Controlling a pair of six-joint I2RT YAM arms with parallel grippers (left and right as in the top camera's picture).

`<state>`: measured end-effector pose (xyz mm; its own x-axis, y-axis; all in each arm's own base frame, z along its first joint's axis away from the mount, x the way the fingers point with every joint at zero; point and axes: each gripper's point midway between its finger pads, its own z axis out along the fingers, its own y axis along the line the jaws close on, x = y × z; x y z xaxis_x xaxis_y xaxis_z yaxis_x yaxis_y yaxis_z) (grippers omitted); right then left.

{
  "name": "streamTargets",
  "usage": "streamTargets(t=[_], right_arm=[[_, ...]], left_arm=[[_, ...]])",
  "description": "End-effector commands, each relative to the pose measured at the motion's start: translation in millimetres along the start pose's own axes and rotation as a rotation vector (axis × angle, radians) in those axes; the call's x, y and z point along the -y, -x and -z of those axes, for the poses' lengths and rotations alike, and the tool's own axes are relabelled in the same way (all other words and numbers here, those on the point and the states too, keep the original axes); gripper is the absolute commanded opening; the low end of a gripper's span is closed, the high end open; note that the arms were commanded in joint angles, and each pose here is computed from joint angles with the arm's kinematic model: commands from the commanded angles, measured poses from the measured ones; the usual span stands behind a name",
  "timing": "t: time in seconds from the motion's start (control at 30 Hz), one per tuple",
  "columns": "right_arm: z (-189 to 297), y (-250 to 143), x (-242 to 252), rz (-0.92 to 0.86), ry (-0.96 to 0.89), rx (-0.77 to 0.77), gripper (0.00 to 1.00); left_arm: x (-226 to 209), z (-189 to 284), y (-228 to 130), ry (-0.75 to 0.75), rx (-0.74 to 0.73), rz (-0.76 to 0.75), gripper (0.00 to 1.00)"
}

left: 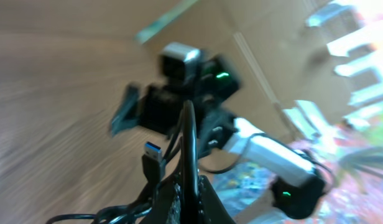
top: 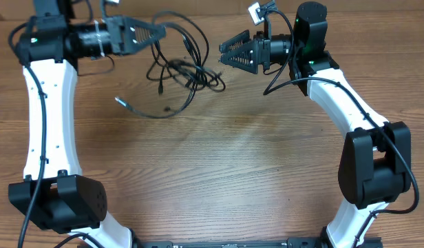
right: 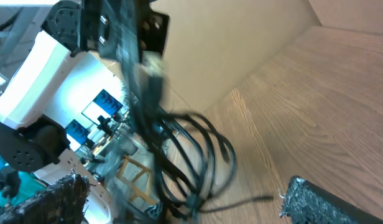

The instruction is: Untangle cables

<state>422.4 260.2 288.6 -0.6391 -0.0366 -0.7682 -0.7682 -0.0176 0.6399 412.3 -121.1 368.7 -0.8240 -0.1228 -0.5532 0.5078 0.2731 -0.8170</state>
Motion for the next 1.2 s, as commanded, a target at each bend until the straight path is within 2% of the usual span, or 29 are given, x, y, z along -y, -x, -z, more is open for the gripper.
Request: streamTargets(t=[0.0,0.2,0.27,0.3,0.33,0.37,0.4,0.43,0.57,0.73,0.8,0.87,0.9,0.97,1.0,1.07,1.13,1.17], right_arm=[[0,0,1,0.011,-0.005,0.005,1.0],[-15,-5,-6,0.017,0.023,-0.016,0.96],[-20,-7,-9,0.022,0.033,-0.025,0.89],[-23,-8,-10,0.032,0.039,-0.029,0.82],[-26,-9,-12,0.043,0.043,-0.033,0.7],[-28,-10,-13,0.044,0.047,-0.035,0.47],[-29,-11,-13,0.043,0.049,-0.037,0.11],[-30,-11,-14,0.04,0.051,-0.039,0.04],[-30,-12,-14,0.033,0.051,-0.041,0.04],[-30,-12,-13,0.032,0.05,-0.041,0.06],[-30,-12,-13,0.031,0.051,-0.042,0.42],[-30,-12,-13,0.032,0.05,-0.041,0.66],[-30,-12,-13,0.032,0.05,-0.041,0.73],[-31,-11,-12,0.032,0.044,-0.037,0.74],[-31,-10,-11,0.033,0.036,-0.032,0.64],[-31,-9,-9,0.032,0.025,-0.025,0.52],[-31,-9,-9,0.032,0.022,-0.022,0.49],[-31,-9,-9,0.032,0.022,-0.023,0.41]], left_arm=[[-13,-13,-11,0.171,-0.043,-0.141,0.04],[-9,-50,-27,0.198,-0.125,-0.225,0.04],[-8,-59,-29,0.209,-0.137,-0.249,0.04],[-7,-62,-29,0.215,-0.139,-0.263,0.04],[-5,-65,-28,0.209,-0.138,-0.28,0.04],[-4,-67,-26,0.207,-0.134,-0.285,0.04],[-4,-68,-25,0.209,-0.129,-0.284,0.04],[-6,-68,-23,0.222,-0.122,-0.276,0.04],[-24,-60,-17,0.329,-0.097,-0.228,0.04],[-30,-57,-18,0.369,-0.101,-0.214,0.04],[-30,-57,-19,0.369,-0.104,-0.211,0.04],[-30,-57,-20,0.368,-0.107,-0.206,0.04],[-30,-57,-21,0.368,-0.11,-0.201,0.04],[-31,-57,-25,0.37,-0.12,-0.183,0.04],[-32,-56,-28,0.372,-0.128,-0.171,0.04],[-32,-56,-29,0.373,-0.132,-0.164,0.04],[-32,-56,-29,0.373,-0.133,-0.162,0.04],[-32,-56,-29,0.373,-0.133,-0.162,0.04]])
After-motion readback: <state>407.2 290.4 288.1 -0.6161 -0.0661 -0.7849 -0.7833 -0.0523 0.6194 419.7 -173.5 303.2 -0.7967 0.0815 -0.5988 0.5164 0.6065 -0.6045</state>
